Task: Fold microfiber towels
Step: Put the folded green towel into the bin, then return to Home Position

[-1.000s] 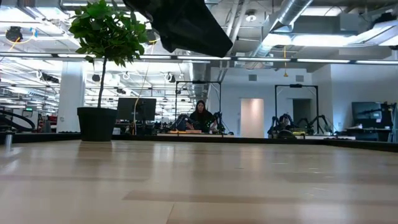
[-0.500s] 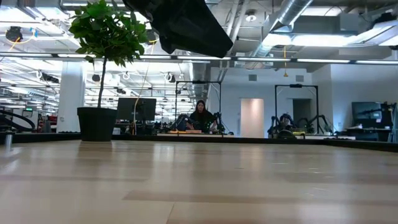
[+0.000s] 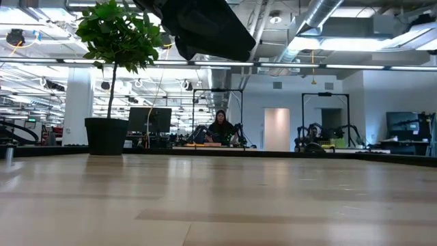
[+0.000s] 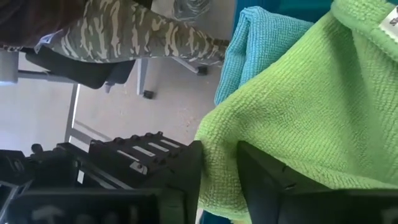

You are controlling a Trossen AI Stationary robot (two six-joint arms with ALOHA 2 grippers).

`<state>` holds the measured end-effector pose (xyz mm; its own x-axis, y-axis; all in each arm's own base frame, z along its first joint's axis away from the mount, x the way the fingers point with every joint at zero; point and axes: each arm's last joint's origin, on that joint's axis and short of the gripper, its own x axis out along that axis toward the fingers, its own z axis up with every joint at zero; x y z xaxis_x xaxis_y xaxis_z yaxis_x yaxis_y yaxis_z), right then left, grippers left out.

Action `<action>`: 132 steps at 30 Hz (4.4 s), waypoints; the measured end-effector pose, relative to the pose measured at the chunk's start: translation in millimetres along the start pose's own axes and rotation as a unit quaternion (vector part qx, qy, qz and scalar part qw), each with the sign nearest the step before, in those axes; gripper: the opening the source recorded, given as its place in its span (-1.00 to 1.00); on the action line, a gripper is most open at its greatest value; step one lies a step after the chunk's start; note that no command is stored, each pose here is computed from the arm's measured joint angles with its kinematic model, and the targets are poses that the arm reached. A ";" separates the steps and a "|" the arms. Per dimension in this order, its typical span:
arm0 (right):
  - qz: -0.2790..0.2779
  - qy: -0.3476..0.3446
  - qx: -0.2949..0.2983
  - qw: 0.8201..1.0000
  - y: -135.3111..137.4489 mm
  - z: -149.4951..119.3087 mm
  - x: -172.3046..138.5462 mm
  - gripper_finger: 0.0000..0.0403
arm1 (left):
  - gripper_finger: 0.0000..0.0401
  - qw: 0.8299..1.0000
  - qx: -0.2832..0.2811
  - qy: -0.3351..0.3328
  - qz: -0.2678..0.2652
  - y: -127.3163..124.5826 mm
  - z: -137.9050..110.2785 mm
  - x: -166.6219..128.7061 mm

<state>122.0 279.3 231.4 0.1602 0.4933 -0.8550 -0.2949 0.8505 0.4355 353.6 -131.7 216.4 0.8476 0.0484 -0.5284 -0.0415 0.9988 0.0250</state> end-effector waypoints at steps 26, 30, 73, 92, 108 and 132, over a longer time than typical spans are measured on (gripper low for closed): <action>0.013 -0.196 -0.062 0.979 -5.6 3.8 -89.9 -0.31 | -0.29 0.994 0.034 0.001 -0.101 -11.2 4.8 -12.2; -0.013 -0.232 -0.129 0.964 -7.8 2.5 -102.7 -0.30 | -0.29 0.992 0.057 -0.022 -0.111 -12.3 15.8 -30.9; -0.152 -0.418 -0.143 0.884 -97.2 -32.8 -135.0 -0.95 | -0.29 0.955 -0.026 -0.295 -0.003 106.8 -139.4 -191.2; -0.120 -0.497 -0.166 0.843 -137.8 -68.9 -112.2 -0.92 | -0.29 0.945 -0.031 -0.324 -0.025 115.3 -172.0 -196.7; -0.082 -0.571 -0.162 0.801 -174.4 -99.4 -76.3 -0.92 | -0.29 0.947 -0.031 -0.318 -0.025 115.2 -173.1 -195.8; -0.301 -0.593 -0.109 0.739 -204.3 -106.6 -66.7 -0.89 | -0.29 0.950 0.014 -0.312 -0.002 115.6 -174.2 -194.9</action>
<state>71.1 53.2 169.4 0.9988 -0.0393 0.0293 0.0418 0.9951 -0.0901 91.4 -25.8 174.6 0.9967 0.0272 0.0768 -0.0313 0.9982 0.0520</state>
